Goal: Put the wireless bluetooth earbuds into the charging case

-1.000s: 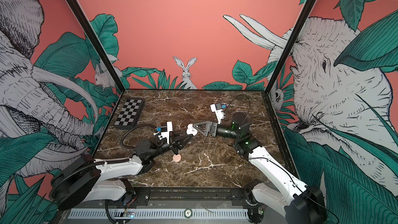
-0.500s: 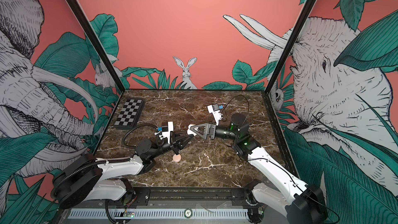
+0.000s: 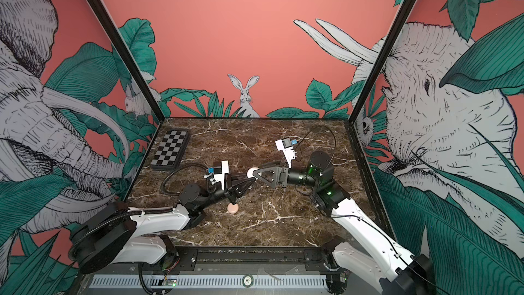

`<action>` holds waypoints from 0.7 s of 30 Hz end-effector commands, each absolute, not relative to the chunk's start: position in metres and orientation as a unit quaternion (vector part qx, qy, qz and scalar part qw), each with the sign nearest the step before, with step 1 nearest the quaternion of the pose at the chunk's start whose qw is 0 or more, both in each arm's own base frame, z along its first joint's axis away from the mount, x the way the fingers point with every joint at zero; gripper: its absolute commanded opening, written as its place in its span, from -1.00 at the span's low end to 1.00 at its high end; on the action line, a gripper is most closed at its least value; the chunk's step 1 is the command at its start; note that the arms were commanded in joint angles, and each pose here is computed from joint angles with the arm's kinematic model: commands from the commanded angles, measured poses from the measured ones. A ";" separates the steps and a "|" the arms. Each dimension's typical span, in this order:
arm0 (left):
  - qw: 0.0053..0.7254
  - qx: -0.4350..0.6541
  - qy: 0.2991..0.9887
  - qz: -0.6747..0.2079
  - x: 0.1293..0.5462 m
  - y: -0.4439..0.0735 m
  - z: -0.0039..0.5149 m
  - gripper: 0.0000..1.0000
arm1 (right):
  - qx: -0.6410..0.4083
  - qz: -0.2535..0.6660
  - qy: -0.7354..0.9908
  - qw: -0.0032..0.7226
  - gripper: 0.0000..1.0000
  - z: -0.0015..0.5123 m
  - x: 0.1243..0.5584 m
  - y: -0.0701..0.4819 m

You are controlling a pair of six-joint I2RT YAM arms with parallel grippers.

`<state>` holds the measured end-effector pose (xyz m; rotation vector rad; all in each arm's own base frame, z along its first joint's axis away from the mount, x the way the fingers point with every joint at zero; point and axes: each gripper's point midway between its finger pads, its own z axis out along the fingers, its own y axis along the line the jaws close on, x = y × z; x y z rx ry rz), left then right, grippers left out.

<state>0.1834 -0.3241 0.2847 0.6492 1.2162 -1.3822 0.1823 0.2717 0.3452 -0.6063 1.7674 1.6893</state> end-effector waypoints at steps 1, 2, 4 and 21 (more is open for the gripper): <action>0.564 0.257 0.525 -0.583 0.192 -0.324 0.285 -1.00 | -0.286 0.644 0.623 0.340 0.96 0.382 0.158 0.265; 0.564 0.258 0.526 -0.582 0.192 -0.324 0.286 -1.00 | -0.290 0.646 0.618 0.343 0.96 0.386 0.155 0.264; 0.565 0.255 0.527 -0.581 0.193 -0.323 0.285 -1.00 | -0.289 0.643 0.615 0.353 0.96 0.394 0.152 0.260; 0.567 0.110 0.628 -0.521 0.234 -0.286 0.252 -1.00 | -0.159 0.503 0.758 0.383 0.96 0.326 0.231 0.244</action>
